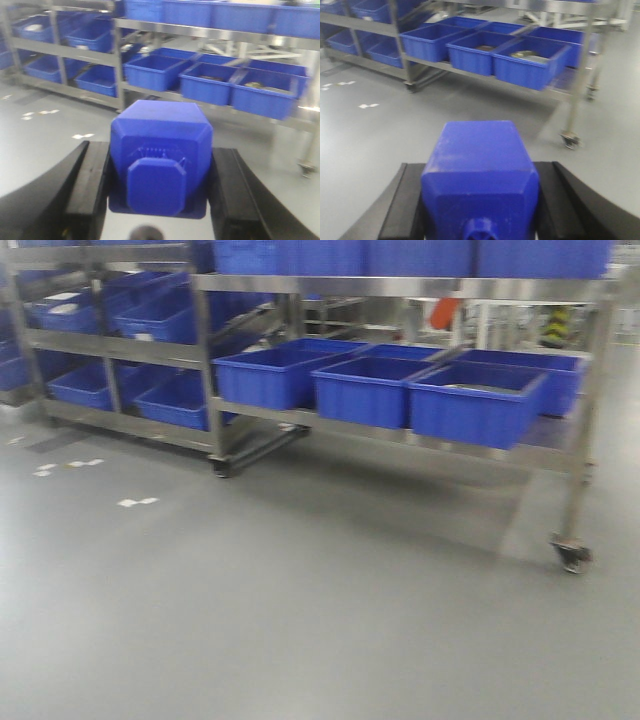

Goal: Pick and sort blue part to right shelf
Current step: 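Drive the base along the aisle past the bin racks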

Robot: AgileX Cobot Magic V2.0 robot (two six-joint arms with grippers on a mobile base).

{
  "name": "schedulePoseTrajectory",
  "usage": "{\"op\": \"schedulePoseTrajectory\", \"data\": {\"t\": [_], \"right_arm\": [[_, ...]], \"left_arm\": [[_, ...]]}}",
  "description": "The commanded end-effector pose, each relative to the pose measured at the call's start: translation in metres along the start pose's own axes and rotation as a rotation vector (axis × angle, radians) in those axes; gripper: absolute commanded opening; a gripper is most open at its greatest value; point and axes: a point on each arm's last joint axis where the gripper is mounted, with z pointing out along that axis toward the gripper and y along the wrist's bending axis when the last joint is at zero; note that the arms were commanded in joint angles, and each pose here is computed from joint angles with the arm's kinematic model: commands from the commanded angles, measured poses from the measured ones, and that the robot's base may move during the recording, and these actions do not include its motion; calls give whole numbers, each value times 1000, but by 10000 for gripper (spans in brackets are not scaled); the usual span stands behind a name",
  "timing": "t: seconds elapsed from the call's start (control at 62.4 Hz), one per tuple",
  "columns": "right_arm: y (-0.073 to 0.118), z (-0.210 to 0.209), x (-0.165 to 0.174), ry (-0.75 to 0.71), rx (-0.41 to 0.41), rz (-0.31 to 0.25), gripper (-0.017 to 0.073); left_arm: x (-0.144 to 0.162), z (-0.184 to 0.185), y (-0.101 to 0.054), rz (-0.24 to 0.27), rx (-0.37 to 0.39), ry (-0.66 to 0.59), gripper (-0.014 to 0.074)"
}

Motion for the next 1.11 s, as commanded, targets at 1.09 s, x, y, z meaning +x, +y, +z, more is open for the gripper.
{"op": "schedulePoseTrajectory", "data": {"t": [1.09], "right_arm": [[0, -3, -17, -115, 3, -3, 372]], "left_arm": [[-18, -1, -1, -2, 11, -117, 262]]}}
